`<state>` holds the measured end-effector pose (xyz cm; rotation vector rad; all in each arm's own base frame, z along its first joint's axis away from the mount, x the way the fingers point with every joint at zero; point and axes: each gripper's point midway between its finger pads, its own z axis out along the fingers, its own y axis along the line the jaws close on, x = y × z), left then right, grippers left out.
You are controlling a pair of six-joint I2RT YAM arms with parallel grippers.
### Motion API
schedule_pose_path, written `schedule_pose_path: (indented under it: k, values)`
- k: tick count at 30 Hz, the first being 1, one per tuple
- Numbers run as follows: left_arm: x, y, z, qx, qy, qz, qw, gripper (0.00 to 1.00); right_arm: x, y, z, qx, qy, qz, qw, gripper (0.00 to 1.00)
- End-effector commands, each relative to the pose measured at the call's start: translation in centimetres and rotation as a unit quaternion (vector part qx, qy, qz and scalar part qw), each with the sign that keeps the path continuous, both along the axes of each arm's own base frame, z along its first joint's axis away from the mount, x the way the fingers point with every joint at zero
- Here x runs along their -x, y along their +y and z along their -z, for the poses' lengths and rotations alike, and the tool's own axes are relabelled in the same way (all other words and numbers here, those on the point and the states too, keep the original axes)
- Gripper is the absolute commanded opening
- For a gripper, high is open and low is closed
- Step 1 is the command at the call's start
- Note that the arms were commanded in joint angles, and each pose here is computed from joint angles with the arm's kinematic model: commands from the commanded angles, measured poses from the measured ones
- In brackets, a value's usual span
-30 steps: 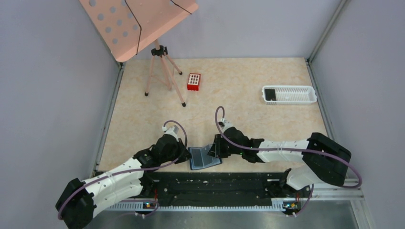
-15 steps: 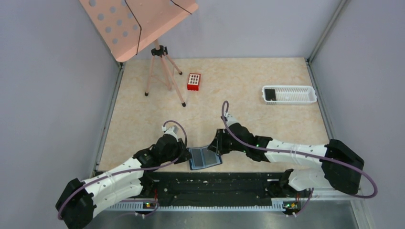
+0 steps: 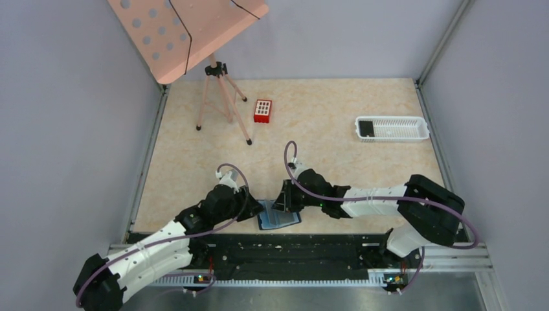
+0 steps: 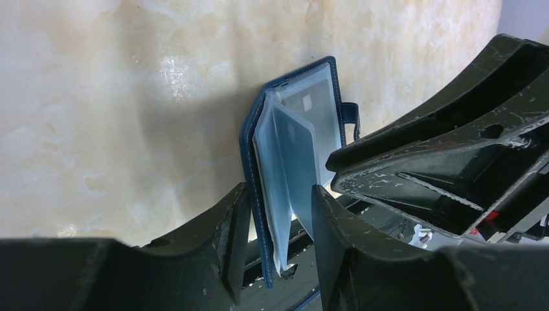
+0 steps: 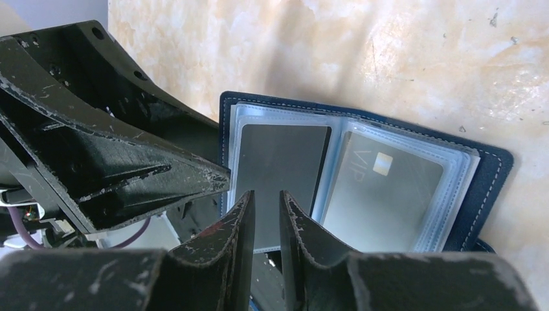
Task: Take the credit cards out of the card holder
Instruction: Open the card holder at the center of the board.
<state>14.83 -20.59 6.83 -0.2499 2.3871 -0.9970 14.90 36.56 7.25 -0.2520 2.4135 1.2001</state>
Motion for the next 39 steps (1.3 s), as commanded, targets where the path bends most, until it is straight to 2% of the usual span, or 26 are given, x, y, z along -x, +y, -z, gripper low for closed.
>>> schedule_pose_path:
  k: [1, 19, 27, 30, 34, 39]
  values:
    - [-0.3, -0.8, -0.8, 0.031, -0.015, 0.003, 0.999, 0.45, 0.1, 1.3, -0.8, -0.032, -0.007, -0.010, 0.999, 0.20]
    - [-0.1, -1.2, -0.7, 0.033, -0.014, 0.016, 0.999, 0.55, 0.3, 1.5, 1.2, -0.020, 0.012, -0.013, 1.000, 0.19]
    - [0.0, -1.1, -0.3, 0.030, -0.012, 0.017, 0.999, 0.53, 0.1, 0.9, 0.9, -0.023, 0.011, -0.013, 1.000, 0.21]
    - [0.0, -1.2, -0.3, 0.031, -0.016, 0.024, 0.999, 0.46, -0.3, 0.1, 0.2, -0.039, 0.001, -0.012, 0.999, 0.24]
    - [0.0, -1.6, -0.4, 0.035, -0.024, 0.033, 0.999, 0.24, -0.2, -0.2, -0.5, -0.059, -0.009, -0.023, 0.998, 0.28]
    - [-0.1, -2.3, -1.2, 0.061, -0.038, 0.044, 0.996, 0.07, 0.0, -0.6, -1.2, -0.088, -0.014, -0.037, 0.995, 0.33]
